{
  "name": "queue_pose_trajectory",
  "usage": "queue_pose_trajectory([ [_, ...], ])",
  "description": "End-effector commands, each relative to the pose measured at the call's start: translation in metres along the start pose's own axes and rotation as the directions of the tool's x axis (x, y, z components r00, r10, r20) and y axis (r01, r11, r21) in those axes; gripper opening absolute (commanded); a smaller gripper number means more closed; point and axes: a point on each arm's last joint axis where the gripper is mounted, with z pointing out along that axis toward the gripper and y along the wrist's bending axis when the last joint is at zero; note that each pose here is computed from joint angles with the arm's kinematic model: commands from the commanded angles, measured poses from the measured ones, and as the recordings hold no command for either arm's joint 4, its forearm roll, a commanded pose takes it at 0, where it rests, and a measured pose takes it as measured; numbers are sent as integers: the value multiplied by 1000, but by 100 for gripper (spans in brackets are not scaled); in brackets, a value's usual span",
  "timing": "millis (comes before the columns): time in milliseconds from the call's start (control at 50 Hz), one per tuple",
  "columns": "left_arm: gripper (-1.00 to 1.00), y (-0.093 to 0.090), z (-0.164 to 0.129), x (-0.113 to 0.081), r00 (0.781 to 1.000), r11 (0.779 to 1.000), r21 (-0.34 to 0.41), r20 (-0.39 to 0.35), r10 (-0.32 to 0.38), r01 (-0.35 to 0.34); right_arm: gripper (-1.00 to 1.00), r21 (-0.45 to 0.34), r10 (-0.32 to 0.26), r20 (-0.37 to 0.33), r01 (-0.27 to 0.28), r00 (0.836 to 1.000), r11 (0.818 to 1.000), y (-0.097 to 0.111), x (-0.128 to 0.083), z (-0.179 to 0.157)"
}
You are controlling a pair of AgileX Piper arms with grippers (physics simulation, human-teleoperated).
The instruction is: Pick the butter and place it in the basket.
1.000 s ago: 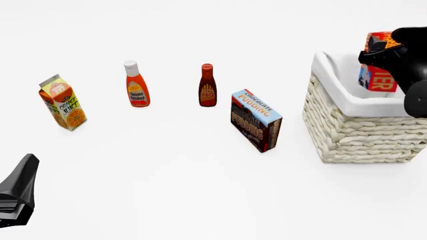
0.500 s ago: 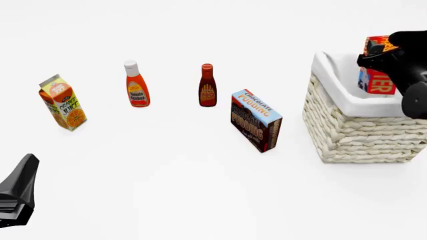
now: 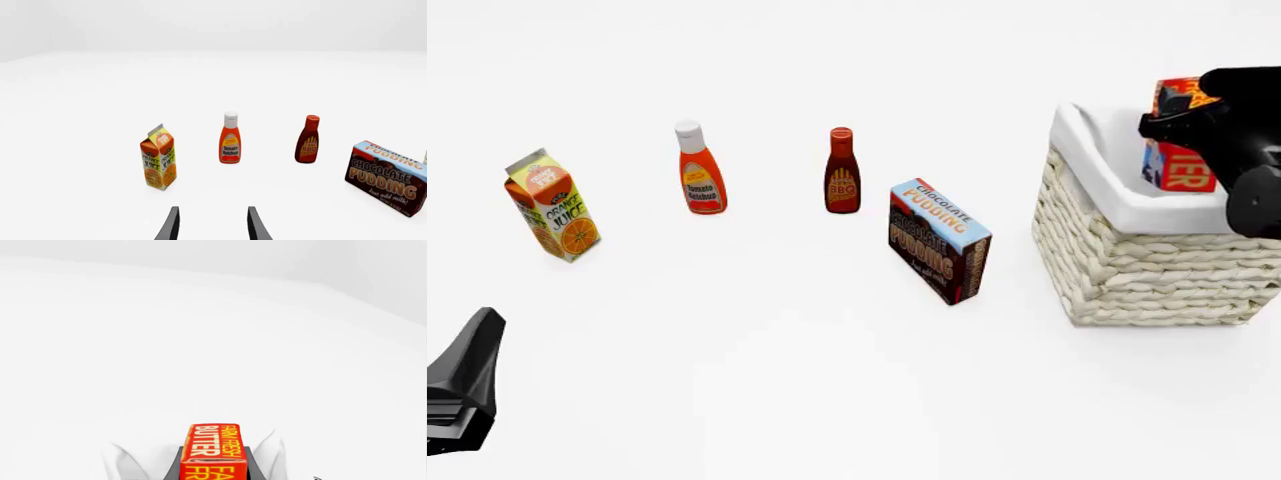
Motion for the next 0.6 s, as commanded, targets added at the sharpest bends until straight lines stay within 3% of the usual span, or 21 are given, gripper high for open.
queue_pose_trajectory([
  [20, 100, 0, 0, 0, 1000, 1000, 0, 0, 0, 0, -100, 4, 10, 23, -10, 1000, 1000, -1, -6, 2],
  [600, 100, 0, 0, 0, 1000, 1000, 0, 0, 0, 0, -100, 5, 6, 19, -7, 1000, 1000, -2, -5, 4],
])
